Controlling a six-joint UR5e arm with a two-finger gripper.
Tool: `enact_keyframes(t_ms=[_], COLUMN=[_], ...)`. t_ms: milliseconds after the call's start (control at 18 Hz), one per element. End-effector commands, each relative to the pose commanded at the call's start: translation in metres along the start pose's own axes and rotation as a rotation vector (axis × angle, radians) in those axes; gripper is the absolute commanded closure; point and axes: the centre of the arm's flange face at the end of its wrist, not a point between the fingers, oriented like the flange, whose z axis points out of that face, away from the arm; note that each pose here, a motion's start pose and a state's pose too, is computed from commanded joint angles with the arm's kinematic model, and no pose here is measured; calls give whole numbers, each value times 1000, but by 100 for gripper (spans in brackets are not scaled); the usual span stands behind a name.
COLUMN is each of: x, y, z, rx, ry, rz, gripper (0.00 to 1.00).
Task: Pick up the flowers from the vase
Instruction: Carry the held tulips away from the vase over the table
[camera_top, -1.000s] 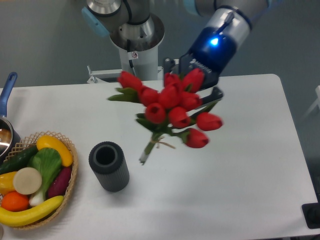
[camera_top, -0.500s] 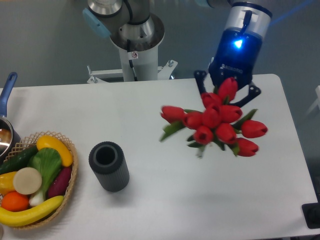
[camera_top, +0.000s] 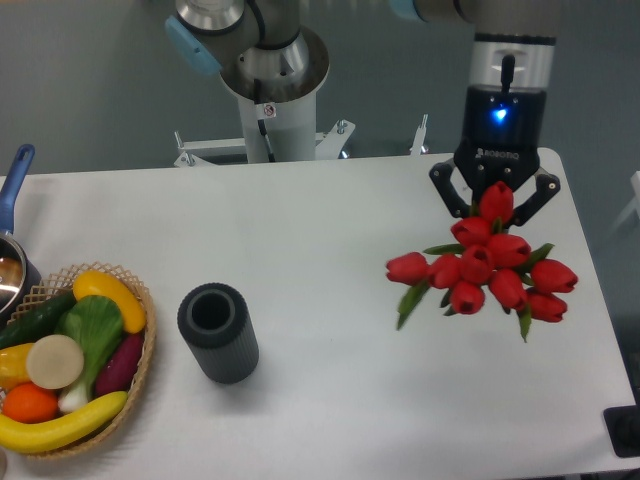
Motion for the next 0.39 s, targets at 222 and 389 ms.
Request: enact_keyframes(t_ms=[222, 389], x=[0, 1], y=[12, 21], z=[7, 16], rx=[-121, -188], ry=[24, 26], rz=[45, 44], gripper=[89, 89])
